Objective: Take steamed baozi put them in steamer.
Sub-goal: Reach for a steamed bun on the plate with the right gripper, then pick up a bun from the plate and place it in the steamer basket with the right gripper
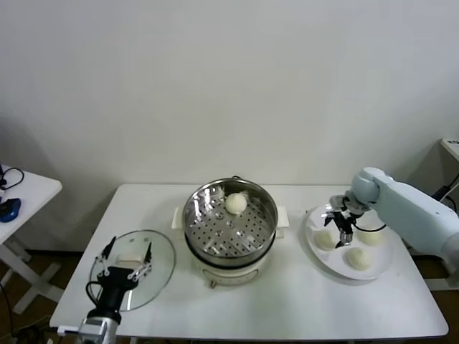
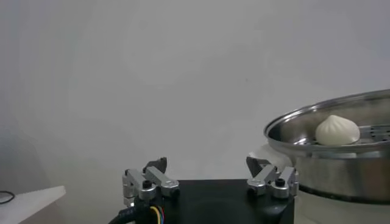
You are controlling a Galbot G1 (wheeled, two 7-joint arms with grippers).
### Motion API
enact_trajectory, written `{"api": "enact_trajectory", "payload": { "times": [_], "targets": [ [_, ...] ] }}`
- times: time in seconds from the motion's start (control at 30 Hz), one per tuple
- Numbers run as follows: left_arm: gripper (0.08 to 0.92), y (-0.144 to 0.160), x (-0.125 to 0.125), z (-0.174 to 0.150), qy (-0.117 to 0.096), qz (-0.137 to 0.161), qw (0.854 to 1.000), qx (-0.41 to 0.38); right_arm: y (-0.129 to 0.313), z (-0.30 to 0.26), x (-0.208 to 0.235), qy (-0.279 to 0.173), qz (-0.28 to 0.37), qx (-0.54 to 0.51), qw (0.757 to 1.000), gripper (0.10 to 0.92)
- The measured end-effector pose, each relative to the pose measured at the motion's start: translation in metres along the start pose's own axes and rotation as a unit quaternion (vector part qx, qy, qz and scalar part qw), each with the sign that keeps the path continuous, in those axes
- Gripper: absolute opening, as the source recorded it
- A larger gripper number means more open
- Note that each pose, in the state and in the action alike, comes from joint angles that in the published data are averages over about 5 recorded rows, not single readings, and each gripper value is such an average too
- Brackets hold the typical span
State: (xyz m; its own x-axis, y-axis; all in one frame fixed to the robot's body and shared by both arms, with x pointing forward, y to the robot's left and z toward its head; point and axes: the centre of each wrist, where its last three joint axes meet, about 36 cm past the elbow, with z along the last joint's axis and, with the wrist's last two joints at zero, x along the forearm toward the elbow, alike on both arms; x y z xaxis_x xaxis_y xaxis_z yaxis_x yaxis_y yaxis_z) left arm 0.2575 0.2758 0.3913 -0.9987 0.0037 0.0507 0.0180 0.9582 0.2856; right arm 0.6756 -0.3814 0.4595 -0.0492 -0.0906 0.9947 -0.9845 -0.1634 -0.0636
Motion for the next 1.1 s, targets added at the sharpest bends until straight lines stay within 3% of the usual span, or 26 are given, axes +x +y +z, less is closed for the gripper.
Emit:
{"api": "enact_trajectory", "payload": {
  "times": [0.3,0.57,1.1],
  "targets": [
    [0.823,0.001,0.000,0.001,0.001,-0.001,1.000,0.000,0.000,-0.001,-0.009,0.000,-0.011,-0.004,1.000,0.820],
    [0.823,0.000,-0.001,0.002,0.002,-0.001,1.000,0.000,-0.001,0.000,-0.013,-0.003,-0.011,-0.011,1.000,0.743],
    [0.823,0.001,-0.002,0.001,0.001,-0.003,1.000,0.000,-0.002,0.004,-0.003,-0.021,0.002,-0.030,0.999,0.729]
  ]
}}
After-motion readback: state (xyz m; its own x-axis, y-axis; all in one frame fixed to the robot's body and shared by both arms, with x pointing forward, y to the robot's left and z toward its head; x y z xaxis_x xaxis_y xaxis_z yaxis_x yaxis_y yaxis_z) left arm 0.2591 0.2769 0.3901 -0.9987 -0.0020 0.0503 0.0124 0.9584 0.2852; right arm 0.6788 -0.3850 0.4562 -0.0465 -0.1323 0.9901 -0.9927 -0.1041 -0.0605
